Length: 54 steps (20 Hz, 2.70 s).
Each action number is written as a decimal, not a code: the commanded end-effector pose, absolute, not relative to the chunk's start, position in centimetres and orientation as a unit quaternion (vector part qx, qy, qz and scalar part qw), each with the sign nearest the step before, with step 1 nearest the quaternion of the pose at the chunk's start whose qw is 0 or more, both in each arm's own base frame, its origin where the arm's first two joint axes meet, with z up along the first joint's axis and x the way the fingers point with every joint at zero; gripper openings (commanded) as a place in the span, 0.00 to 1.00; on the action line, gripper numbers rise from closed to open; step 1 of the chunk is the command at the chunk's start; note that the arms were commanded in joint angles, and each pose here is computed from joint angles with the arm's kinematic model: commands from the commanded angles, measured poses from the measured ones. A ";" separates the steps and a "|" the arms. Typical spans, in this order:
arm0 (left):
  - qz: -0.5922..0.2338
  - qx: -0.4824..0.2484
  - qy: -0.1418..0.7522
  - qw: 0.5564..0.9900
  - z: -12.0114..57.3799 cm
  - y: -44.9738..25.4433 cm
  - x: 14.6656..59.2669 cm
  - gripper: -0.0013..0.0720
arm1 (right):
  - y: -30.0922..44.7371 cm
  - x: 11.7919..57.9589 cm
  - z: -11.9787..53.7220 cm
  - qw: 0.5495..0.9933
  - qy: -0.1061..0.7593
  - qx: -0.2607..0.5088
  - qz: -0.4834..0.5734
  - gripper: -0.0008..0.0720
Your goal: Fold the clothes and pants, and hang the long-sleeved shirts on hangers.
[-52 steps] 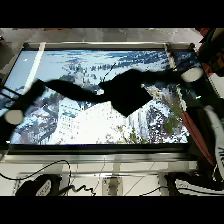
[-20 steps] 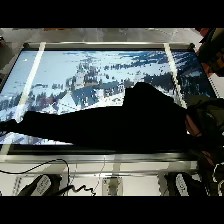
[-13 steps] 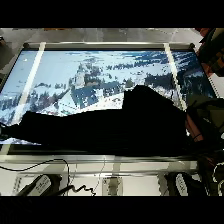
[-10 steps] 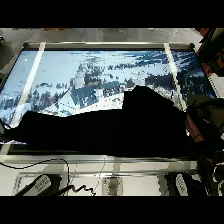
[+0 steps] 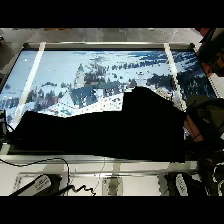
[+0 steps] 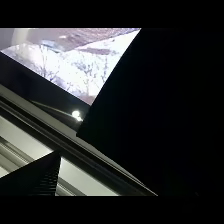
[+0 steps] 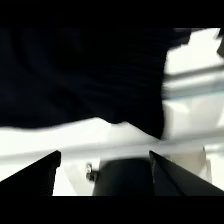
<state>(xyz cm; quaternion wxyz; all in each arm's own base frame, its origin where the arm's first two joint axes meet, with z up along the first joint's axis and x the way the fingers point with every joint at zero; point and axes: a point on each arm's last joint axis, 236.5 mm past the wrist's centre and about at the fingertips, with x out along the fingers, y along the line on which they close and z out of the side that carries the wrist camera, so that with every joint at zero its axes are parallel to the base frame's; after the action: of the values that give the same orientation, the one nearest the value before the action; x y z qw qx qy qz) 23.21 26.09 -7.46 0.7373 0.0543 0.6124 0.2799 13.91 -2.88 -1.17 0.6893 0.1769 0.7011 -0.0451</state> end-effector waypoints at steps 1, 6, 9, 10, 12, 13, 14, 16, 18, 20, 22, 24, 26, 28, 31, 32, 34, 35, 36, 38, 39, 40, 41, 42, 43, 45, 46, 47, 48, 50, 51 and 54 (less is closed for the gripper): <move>0.278 0.058 0.612 0.738 -6.9 25.9 23.6 1.00 | -3.8 16.7 -0.9 0.732 0.656 0.174 -0.056 0.88; 0.245 0.066 0.555 0.792 -2.6 22.6 30.3 1.00 | -6.7 25.0 2.7 0.843 0.502 0.171 -0.086 0.87; 0.169 0.046 0.505 0.845 0.7 15.3 36.9 1.00 | -7.7 27.3 4.3 0.871 0.449 0.171 -0.098 0.87; 0.134 0.037 0.485 0.863 2.0 12.0 39.0 0.99 | -8.0 27.6 4.5 0.875 0.442 0.168 -0.102 0.87; 0.041 0.005 0.442 0.896 4.5 3.1 42.8 0.99 | -8.3 27.9 4.5 0.877 0.437 0.167 -0.105 0.87; -0.004 -0.009 0.432 0.902 5.1 -1.4 43.8 0.99 | -8.4 28.0 4.5 0.879 0.435 0.166 -0.106 0.87; -0.052 -0.023 0.431 0.901 5.2 -6.2 44.3 0.99 | -8.6 28.2 4.7 0.881 0.430 0.165 -0.108 0.86; -0.132 -0.058 0.452 0.880 4.0 -14.7 44.1 0.99 | -8.9 28.6 5.1 0.887 0.418 0.162 -0.112 0.86; -0.194 -0.113 0.479 0.849 2.1 -22.7 43.9 0.99 | -9.4 29.1 5.5 0.893 0.403 0.159 -0.118 0.86; -0.242 -0.138 0.491 0.825 0.4 -28.6 44.5 0.99 | -9.6 29.4 5.8 0.897 0.396 0.157 -0.121 0.86; -0.274 -0.129 0.499 0.812 -1.7 -32.5 45.3 0.99 | -9.6 29.4 5.8 0.897 0.396 0.157 -0.121 0.87; -0.285 -0.123 0.503 0.807 -3.5 -35.0 46.4 0.99 | -9.7 29.3 5.7 0.896 0.397 0.154 -0.122 0.86; -0.292 -0.120 0.505 0.803 -5.2 -36.8 47.6 0.99 | -9.8 29.3 5.7 0.896 0.398 0.151 -0.124 0.86; -0.303 -0.123 0.518 0.790 -6.7 -38.5 47.8 0.99 | -9.8 29.3 5.7 0.896 0.398 0.151 -0.124 0.86; -0.311 -0.122 0.539 0.773 -8.7 -39.7 47.8 0.92 | -9.8 29.3 5.7 0.896 0.398 0.151 -0.124 0.86; -0.313 -0.136 0.542 0.768 -9.0 -40.2 47.7 0.80 | -9.8 29.3 5.7 0.896 0.398 0.151 -0.124 0.86; -0.315 -0.152 0.548 0.760 -9.5 -40.8 47.4 0.78 | -9.8 29.3 5.7 0.896 0.398 0.151 -0.124 0.86; -0.314 -0.151 0.552 0.757 -9.9 -40.9 47.2 0.78 | -9.8 29.3 5.7 0.896 0.398 0.151 -0.124 0.86; -0.315 -0.149 0.554 0.756 -10.3 -41.1 47.0 0.78 | -9.8 29.3 5.7 0.896 0.398 0.151 -0.124 0.86; -0.317 -0.146 0.556 0.754 -10.6 -41.6 46.6 0.65 | -9.8 29.3 5.7 0.896 0.398 0.151 -0.124 0.86; -0.319 -0.146 0.553 0.756 -10.7 -42.0 46.5 0.51 | -9.8 29.3 5.7 0.896 0.398 0.151 -0.124 0.86; -0.319 -0.147 0.545 0.761 -10.6 -42.3 46.7 0.34 | -9.8 29.3 5.7 0.896 0.398 0.151 -0.124 0.86; -0.320 -0.147 0.533 0.770 -10.3 -42.6 47.2 0.13 | -9.8 29.3 5.7 0.896 0.398 0.151 -0.124 0.86; -0.320 -0.148 0.521 0.778 -10.0 -42.7 47.8 0.03 | -9.8 29.3 5.7 0.896 0.398 0.151 -0.124 0.86; -0.322 -0.149 0.513 0.781 -9.4 -42.8 48.2 0.03 | -9.8 29.3 5.7 0.896 0.398 0.151 -0.124 0.86; -0.342 -0.115 0.487 0.795 -7.2 -42.0 49.7 0.03 | -9.9 29.2 5.7 0.896 0.399 0.149 -0.124 0.86; -0.350 -0.084 0.471 0.805 -5.6 -41.1 50.6 0.03 | -10.0 29.2 5.6 0.896 0.400 0.145 -0.127 0.86; -0.348 -0.054 0.457 0.817 -3.9 -39.8 51.6 0.03 | -10.2 29.0 5.6 0.895 0.402 0.140 -0.129 0.86; -0.341 -0.022 0.439 0.831 -1.8 -38.3 52.8 0.03 | -10.4 29.0 5.5 0.895 0.404 0.135 -0.131 0.86; -0.323 0.027 0.396 0.859 2.5 -35.9 54.3 0.03 | -10.4 28.9 5.5 0.895 0.404 0.134 -0.132 0.86; -0.310 0.058 0.373 0.873 4.6 -34.6 54.9 0.03 | -10.4 28.9 5.5 0.895 0.404 0.135 -0.132 0.86; -0.264 0.148 0.310 0.901 10.4 -31.0 56.1 0.03 | -10.4 28.9 5.5 0.895 0.404 0.135 -0.132 0.86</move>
<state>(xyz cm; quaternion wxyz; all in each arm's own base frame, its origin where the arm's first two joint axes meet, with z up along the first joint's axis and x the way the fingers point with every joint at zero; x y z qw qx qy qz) 54.45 -35.20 5.10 0.8729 0.0482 0.3703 -0.3141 28.99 -10.31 5.53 0.8954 0.1368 0.4033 -0.1303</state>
